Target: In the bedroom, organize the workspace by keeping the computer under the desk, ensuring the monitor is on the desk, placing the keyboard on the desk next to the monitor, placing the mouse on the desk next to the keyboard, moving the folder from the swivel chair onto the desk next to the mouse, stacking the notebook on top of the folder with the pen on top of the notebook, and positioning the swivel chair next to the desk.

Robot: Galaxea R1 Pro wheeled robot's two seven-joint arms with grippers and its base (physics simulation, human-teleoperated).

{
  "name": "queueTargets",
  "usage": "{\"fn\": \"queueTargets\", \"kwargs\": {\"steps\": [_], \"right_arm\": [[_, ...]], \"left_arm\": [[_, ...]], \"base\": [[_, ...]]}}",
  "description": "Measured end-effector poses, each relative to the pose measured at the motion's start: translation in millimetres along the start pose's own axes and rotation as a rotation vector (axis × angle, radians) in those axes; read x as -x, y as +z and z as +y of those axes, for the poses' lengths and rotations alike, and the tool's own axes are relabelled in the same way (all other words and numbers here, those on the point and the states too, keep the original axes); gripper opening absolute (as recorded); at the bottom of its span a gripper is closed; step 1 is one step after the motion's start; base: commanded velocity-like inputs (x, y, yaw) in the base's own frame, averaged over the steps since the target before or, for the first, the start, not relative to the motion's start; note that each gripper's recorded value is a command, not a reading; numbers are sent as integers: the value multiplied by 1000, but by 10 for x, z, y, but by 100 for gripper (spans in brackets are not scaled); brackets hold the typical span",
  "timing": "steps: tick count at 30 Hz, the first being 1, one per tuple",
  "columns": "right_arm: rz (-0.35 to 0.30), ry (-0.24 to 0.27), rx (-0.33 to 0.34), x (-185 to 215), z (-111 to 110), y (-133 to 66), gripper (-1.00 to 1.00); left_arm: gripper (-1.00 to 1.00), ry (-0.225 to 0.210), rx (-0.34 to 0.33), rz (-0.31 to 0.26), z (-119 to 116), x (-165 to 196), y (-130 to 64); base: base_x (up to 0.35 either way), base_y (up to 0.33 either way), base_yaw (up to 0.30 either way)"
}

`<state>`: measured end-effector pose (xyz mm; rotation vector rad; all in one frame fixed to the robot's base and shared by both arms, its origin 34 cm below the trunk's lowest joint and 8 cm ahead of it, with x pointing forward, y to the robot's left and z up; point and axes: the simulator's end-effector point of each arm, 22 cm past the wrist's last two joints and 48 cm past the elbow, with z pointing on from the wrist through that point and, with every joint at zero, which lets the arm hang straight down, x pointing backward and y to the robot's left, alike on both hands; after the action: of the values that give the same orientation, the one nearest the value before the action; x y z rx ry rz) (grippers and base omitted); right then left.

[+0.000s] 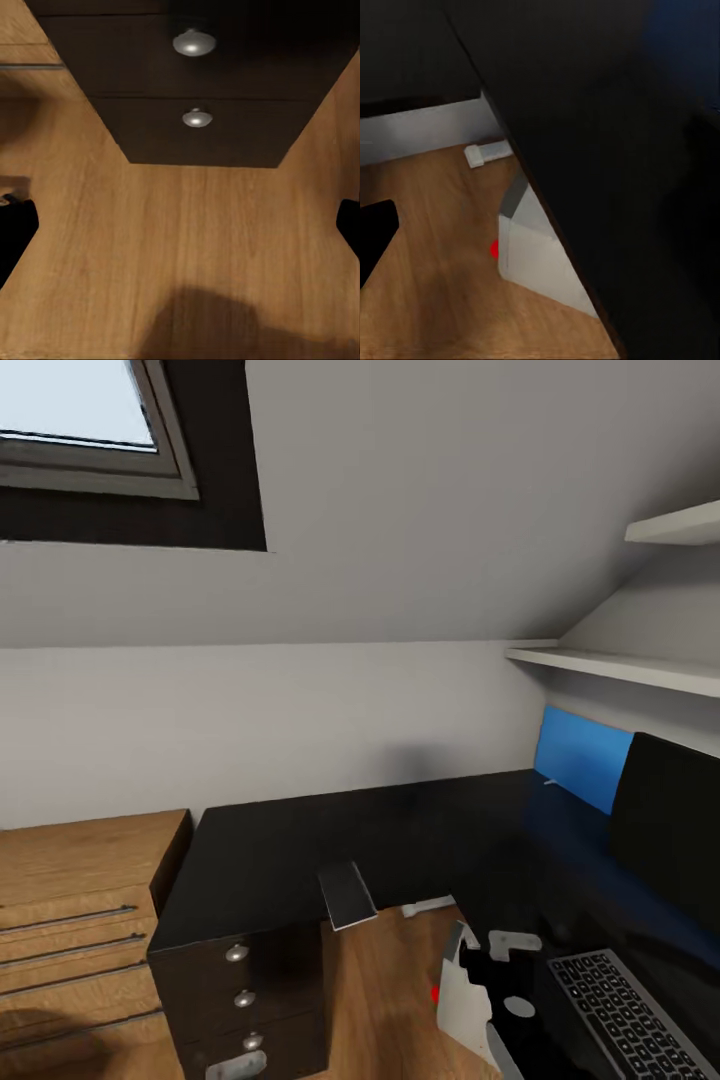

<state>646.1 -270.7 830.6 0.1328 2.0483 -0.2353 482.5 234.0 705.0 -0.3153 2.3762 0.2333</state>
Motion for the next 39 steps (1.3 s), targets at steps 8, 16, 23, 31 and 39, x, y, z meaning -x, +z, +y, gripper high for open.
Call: {"fn": "queueTargets", "kwargs": {"steps": [8,16,23,31,39], "right_arm": [[83,11,28,-598,344,-67,100],[59,22,4,-1188,291,-129,100],[-17,59,-6,-1588,301,-348,100],[-27,63,-31,-1737,136,-399,100],[-18,59,-22,-1787,192,-424,100]], "left_arm": [[100,37,-27,67,136,-486,156],[100,-19,53,-3,525,-666,270],[100,-26,-64,-16,350,-763,290],[100,13,-106,112,253,-1374,217],[100,-37,-100,-33,240,-1161,195]], "base": [[-44,0,276],[-3,0,267],[0,0,259],[0,0,244],[0,0,251]]}}
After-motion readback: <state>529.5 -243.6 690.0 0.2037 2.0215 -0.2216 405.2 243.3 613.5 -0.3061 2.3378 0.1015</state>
